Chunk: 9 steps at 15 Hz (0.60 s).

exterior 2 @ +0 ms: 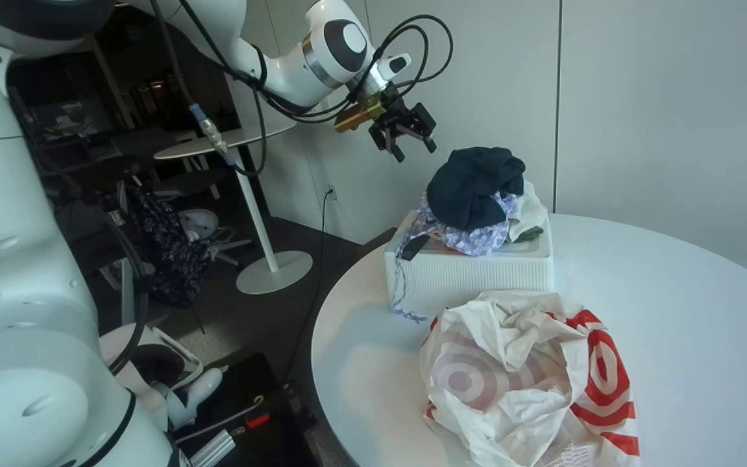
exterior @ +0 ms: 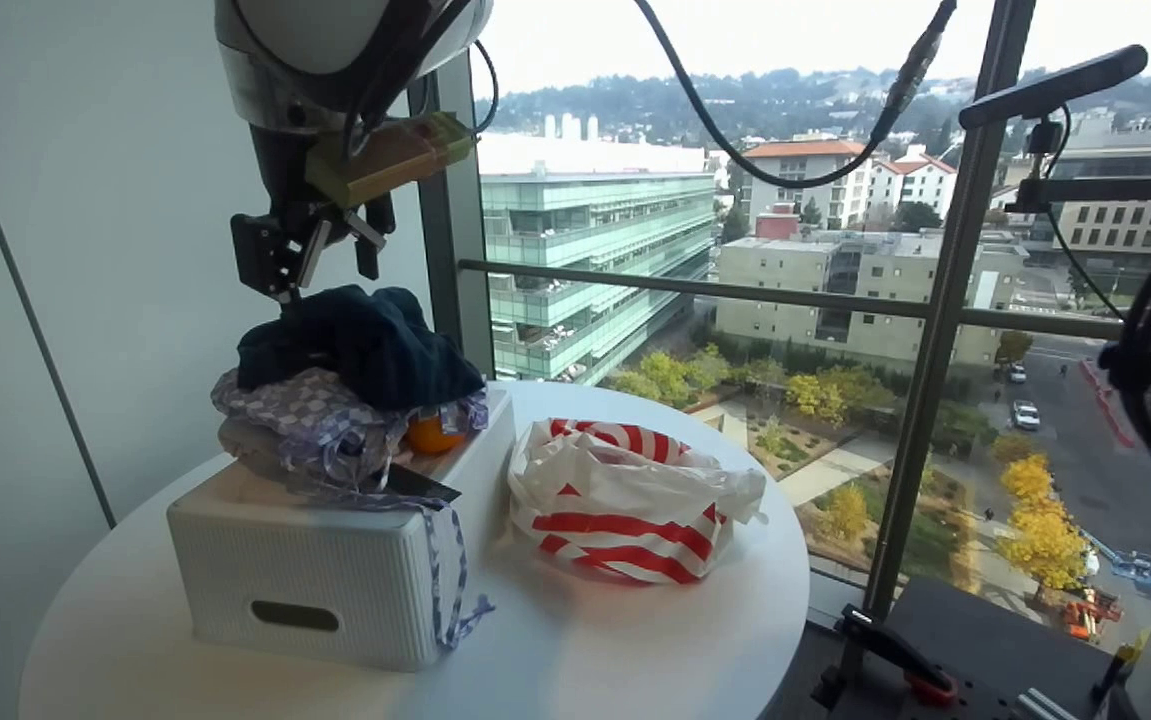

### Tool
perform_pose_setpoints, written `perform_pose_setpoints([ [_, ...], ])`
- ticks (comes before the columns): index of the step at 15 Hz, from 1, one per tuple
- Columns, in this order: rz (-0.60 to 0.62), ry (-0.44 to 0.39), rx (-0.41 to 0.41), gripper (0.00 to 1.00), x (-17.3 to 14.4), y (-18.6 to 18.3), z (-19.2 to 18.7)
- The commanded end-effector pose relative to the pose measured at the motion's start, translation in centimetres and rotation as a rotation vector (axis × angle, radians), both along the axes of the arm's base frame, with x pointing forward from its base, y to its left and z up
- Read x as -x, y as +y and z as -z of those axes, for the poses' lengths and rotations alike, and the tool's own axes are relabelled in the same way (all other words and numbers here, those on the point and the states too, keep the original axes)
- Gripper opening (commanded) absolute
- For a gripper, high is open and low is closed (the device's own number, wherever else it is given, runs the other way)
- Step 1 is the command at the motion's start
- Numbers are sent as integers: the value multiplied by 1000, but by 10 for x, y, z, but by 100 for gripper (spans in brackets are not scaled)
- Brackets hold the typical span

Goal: Place some of the clothes in the plastic bag

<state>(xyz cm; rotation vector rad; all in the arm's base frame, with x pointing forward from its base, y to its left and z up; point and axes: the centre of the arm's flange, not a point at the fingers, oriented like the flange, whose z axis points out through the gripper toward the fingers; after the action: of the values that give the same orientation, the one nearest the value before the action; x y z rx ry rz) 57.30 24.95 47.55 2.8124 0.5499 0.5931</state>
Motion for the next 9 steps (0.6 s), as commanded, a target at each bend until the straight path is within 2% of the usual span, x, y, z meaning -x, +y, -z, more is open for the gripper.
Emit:
perform_pose_setpoints([
  [1,41,-31,-7,100,-39,0,13],
  [9,185,-88,-1,100,-74,-12,35],
])
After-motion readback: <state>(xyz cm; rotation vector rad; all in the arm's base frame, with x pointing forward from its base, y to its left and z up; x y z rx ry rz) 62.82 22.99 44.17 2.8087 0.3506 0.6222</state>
